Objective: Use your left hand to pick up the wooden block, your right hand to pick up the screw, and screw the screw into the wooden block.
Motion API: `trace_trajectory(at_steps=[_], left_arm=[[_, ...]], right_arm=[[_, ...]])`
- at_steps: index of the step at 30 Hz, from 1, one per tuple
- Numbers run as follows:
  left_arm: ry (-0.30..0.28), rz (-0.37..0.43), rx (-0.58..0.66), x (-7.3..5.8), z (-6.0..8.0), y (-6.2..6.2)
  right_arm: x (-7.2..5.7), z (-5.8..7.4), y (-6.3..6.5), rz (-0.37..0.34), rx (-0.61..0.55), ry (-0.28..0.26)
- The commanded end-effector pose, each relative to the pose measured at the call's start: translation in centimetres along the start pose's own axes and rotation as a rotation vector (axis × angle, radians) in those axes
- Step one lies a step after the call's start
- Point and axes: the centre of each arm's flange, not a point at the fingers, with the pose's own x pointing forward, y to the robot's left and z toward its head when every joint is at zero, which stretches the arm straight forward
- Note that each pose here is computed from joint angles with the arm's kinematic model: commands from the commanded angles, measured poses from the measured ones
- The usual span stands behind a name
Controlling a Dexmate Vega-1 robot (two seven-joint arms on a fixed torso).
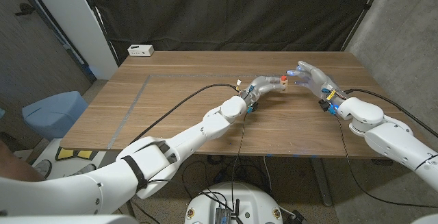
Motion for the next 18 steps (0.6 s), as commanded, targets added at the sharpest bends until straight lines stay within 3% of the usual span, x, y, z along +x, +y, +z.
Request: trace_trajectory(at_steps=[1, 18], left_arm=[[-0.001, 0.000, 0.002, -0.10, 0.06, -0.09], [-0.002, 0.000, 0.004, -0.12, 0.18, -0.18]], right_arm=[[0.44, -0.04, 0.25, 0.029, 0.002, 0.004], [0.56, -0.25, 0.44, 0.046, 0.006, 0.007]])
